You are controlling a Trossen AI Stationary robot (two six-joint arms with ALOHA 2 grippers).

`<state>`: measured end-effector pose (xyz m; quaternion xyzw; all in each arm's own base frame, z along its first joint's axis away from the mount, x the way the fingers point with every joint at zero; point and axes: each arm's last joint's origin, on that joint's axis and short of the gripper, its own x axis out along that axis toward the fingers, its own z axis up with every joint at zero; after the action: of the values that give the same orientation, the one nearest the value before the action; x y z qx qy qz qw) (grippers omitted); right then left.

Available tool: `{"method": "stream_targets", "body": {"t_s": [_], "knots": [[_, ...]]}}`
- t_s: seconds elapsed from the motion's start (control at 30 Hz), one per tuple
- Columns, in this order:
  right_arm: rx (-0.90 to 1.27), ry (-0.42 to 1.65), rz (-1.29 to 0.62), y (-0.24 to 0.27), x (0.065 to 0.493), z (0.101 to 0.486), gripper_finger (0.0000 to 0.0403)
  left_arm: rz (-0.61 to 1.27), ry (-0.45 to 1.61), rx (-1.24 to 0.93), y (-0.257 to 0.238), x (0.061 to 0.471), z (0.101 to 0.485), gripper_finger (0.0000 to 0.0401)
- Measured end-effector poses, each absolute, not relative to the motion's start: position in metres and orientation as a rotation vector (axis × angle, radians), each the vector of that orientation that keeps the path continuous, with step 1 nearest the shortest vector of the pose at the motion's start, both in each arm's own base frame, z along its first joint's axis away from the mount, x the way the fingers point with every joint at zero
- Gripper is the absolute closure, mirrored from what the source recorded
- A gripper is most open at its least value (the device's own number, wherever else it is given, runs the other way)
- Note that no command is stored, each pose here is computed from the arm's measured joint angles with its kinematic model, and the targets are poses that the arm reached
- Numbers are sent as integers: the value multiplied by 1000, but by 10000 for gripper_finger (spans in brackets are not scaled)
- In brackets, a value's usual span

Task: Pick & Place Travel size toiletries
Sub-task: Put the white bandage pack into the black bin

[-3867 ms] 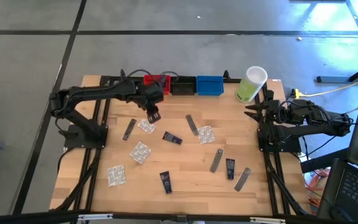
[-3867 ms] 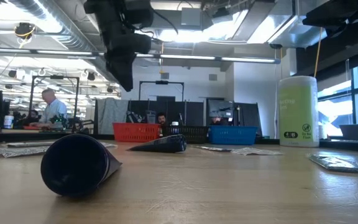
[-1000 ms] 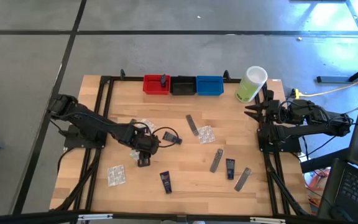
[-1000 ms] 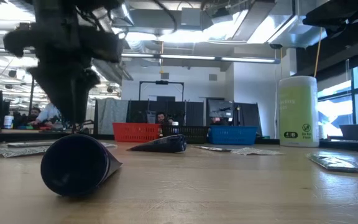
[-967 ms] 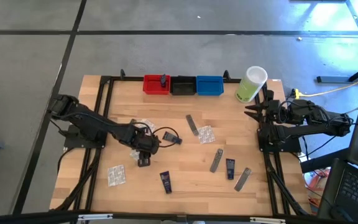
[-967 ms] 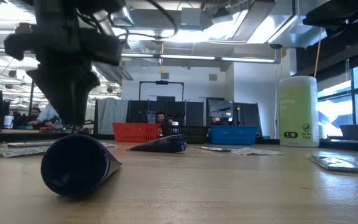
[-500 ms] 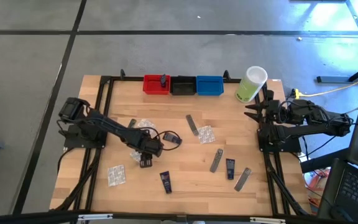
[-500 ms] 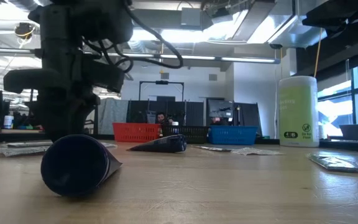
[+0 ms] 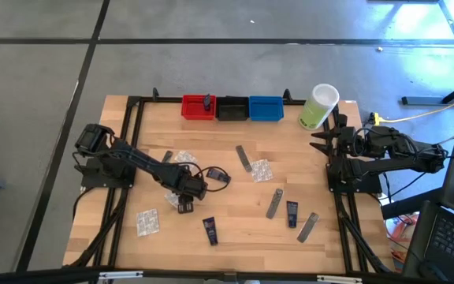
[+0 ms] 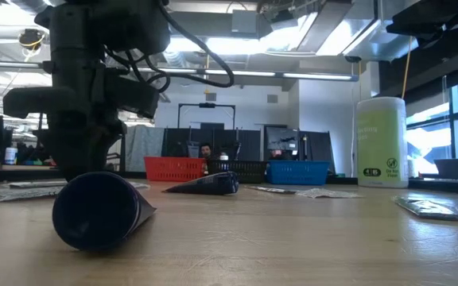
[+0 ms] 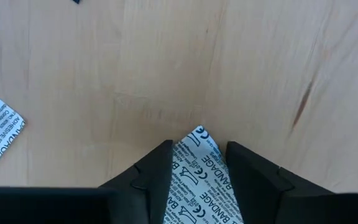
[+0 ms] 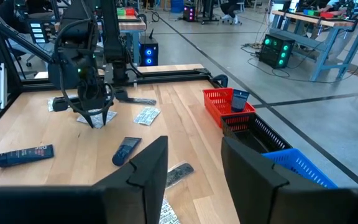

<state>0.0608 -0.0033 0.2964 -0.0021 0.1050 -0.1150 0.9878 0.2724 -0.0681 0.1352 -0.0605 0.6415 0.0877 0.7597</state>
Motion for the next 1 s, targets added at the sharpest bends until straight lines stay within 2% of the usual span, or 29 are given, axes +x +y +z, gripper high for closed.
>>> {"method": "stream_targets", "body": {"t_s": [0.63, 1.0], "knots": [[-4, 211, -231, -3, 61, 296, 279, 230, 1386, -125, -67, 272, 134, 395], [-4, 211, -231, -3, 61, 296, 296, 184, 1388, -84, -68, 277, 140, 398]]}}
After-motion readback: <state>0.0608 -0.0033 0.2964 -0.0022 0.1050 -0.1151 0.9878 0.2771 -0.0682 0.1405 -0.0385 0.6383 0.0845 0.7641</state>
